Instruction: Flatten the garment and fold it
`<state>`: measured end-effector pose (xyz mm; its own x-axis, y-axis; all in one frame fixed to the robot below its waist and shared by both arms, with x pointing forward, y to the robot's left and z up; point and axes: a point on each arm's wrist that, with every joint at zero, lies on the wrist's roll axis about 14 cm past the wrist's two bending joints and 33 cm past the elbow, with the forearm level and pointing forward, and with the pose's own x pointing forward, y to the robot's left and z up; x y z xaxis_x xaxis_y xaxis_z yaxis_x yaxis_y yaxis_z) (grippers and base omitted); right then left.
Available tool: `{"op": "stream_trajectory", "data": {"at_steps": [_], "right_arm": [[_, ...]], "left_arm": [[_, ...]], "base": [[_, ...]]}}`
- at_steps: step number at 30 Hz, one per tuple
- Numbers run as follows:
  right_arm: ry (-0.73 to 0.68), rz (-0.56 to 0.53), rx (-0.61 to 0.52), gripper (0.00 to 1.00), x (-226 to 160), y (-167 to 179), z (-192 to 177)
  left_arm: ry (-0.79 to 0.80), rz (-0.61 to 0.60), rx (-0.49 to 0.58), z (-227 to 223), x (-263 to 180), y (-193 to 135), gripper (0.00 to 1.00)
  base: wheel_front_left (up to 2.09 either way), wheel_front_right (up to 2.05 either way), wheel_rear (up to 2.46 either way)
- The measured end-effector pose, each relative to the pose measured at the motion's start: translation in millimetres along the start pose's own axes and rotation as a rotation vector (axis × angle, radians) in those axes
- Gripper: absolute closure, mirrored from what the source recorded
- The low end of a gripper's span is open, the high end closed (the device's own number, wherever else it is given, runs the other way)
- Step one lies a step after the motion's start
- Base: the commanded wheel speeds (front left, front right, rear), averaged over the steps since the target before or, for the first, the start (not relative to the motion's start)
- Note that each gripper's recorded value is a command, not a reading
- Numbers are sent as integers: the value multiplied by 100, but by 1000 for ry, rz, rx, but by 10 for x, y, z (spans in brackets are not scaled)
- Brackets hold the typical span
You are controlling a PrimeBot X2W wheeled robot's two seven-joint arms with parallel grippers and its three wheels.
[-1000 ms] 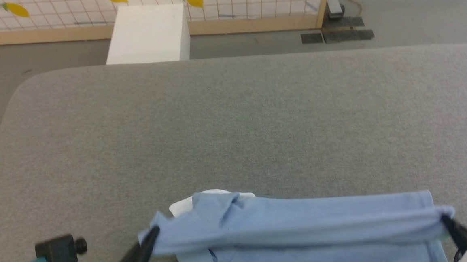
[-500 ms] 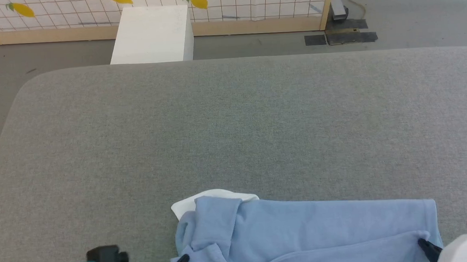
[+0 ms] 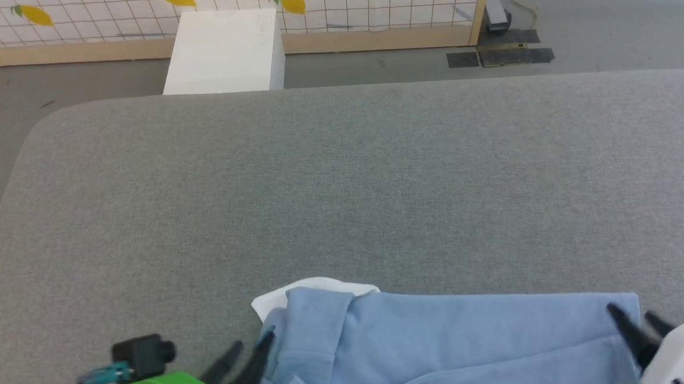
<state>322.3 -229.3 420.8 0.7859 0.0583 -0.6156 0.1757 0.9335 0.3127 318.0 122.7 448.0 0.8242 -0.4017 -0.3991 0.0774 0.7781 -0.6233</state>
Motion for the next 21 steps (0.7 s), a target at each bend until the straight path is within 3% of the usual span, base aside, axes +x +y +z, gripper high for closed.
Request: {"op": "stream_trajectory", "data": {"at_steps": [5,7,10,16,21], "right_arm": [[-167,18,-31,0,-169,60,424],[-204,11,-54,0,-207,56,492],[-209,2,-70,0,-216,40,463],[-147,-56,-133,0,-166,-118,288],[-55,-89,-150,0,-71,-250,57]], "left_arm": [[-324,58,104,630,-160,8,0],[-485,86,153,898,-260,-2,0],[-708,103,141,1198,-423,-48,0],[-798,222,402,1367,-609,76,0],[-797,253,403,1270,-621,103,0]], "base": [[0,0,0],[0,0,0],[0,0,0],[0,0,0],[0,0,0]]}}
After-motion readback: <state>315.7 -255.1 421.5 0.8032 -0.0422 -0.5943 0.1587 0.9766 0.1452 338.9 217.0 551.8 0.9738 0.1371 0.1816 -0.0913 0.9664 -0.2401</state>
